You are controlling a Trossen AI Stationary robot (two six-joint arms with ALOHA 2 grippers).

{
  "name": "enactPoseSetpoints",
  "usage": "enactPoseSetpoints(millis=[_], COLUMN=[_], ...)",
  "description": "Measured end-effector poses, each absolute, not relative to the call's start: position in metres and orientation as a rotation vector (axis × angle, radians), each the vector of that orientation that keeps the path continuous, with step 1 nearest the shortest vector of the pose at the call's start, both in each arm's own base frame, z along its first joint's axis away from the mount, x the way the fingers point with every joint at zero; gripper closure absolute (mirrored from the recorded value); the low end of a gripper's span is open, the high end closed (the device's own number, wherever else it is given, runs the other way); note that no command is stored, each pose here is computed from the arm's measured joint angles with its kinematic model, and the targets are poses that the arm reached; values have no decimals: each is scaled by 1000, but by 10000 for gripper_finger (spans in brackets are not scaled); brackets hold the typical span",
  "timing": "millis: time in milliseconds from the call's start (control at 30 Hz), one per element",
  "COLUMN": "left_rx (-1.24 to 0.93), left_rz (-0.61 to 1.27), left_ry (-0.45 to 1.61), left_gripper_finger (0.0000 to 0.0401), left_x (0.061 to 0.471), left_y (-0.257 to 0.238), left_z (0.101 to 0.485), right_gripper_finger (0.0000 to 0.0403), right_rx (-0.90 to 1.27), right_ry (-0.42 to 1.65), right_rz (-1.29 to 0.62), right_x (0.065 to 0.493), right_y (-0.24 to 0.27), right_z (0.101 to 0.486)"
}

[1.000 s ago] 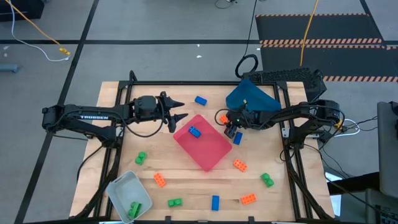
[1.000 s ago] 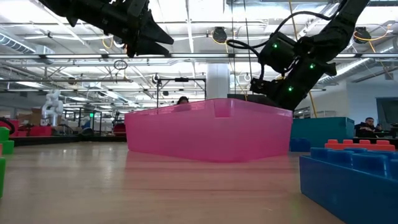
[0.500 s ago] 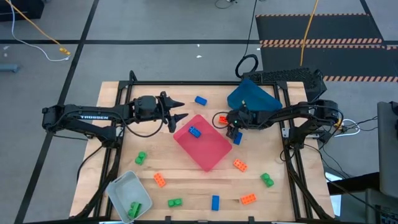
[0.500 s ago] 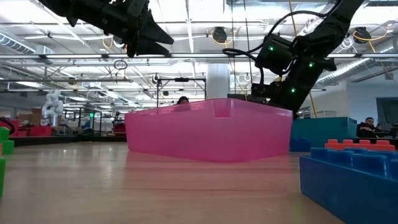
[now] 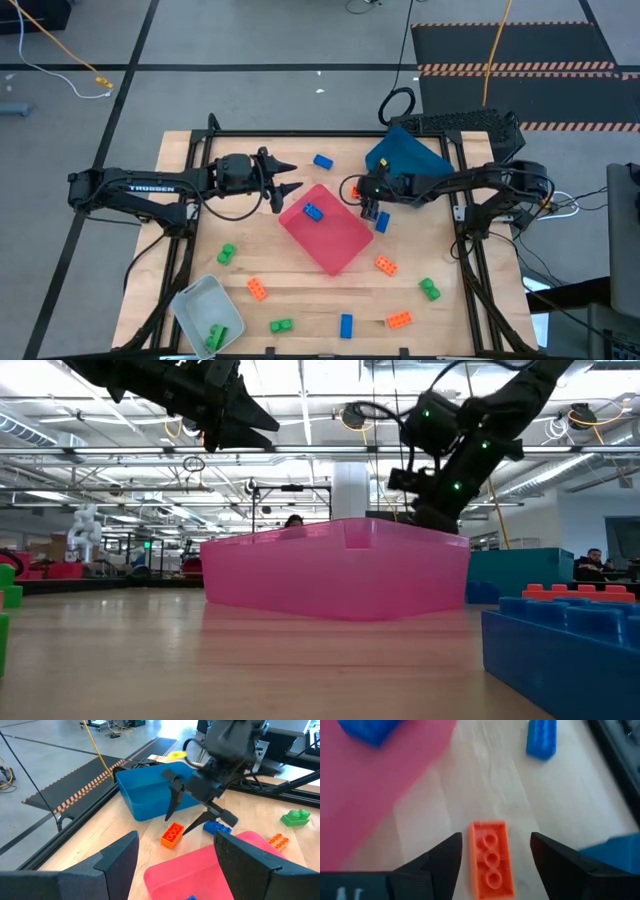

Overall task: Sort & place blocks by color
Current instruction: Put the orange game piece into the blue bin

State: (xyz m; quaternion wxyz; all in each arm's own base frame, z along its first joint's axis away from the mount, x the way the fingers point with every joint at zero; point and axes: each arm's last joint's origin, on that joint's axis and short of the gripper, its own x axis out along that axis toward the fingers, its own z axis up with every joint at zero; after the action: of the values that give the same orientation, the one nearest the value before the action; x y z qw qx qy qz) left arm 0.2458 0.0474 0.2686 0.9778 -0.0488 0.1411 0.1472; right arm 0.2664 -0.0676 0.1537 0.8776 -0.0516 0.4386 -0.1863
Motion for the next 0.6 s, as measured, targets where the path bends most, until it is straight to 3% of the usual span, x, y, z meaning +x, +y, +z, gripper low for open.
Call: enactPoseSetpoints(millis=[167,600], left_rx=[-101,-97], left_rz=[297,296], left_ry=[282,283], left_gripper_finger=[144,144], left_x=[246,246], left_y=[47,47], left_z=[269,269], right_gripper_finger=[177,177], right_rx=[-17,-19], right_ry=[950,1043], right_rz=[-323,-298], right_x=[264,266], right_y=[-78,-87], right_z=[144,119])
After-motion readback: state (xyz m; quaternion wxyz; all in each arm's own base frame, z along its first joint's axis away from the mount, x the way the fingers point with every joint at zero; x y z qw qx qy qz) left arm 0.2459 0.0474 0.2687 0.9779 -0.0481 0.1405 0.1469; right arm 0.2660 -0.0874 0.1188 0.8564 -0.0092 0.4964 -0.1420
